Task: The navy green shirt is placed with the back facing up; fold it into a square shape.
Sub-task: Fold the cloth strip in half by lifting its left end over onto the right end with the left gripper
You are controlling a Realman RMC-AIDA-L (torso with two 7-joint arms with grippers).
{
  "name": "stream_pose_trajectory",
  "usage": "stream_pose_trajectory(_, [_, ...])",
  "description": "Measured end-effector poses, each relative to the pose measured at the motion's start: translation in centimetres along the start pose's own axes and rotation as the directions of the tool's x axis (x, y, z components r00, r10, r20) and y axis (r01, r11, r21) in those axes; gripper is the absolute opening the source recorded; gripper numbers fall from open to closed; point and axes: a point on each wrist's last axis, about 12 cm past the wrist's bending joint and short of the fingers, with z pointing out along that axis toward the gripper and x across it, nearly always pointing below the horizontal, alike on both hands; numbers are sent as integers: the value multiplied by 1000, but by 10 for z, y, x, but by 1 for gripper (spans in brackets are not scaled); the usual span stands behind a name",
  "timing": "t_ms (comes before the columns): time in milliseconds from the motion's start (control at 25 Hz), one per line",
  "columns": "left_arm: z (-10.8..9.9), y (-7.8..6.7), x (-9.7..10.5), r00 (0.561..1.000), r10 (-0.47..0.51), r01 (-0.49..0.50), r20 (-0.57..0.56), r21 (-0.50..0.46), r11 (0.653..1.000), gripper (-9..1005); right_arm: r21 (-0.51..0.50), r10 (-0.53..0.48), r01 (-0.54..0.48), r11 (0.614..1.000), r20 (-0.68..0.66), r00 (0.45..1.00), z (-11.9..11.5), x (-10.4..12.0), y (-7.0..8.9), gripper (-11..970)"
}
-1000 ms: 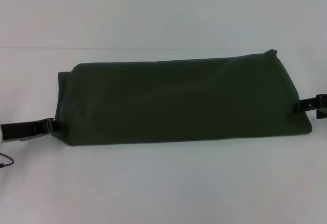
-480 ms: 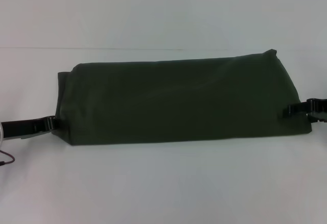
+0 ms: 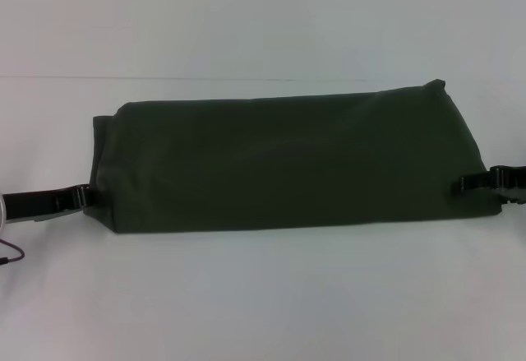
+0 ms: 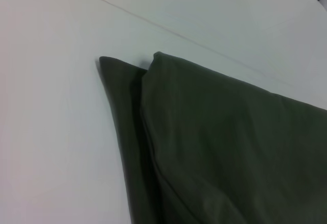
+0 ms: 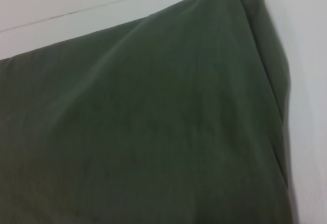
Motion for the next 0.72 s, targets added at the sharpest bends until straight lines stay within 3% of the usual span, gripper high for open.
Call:
stream_pose_trajectory(320, [0, 0, -1, 1000, 3, -3, 1, 0, 1000, 6, -10, -17, 17, 1000, -9, 1000, -2, -2, 4, 825])
stream_pose_trajectory(560, [0, -1, -2, 1000, 3, -3, 1, 1, 1000, 7, 0, -38, 38, 999, -30, 999, 0, -1, 6, 606])
stream_pose_trajectory(720, [0, -1, -2, 1000, 4, -4, 2, 1, 1000, 7, 0, -38, 38, 999, -30, 999, 0, -1, 6, 515])
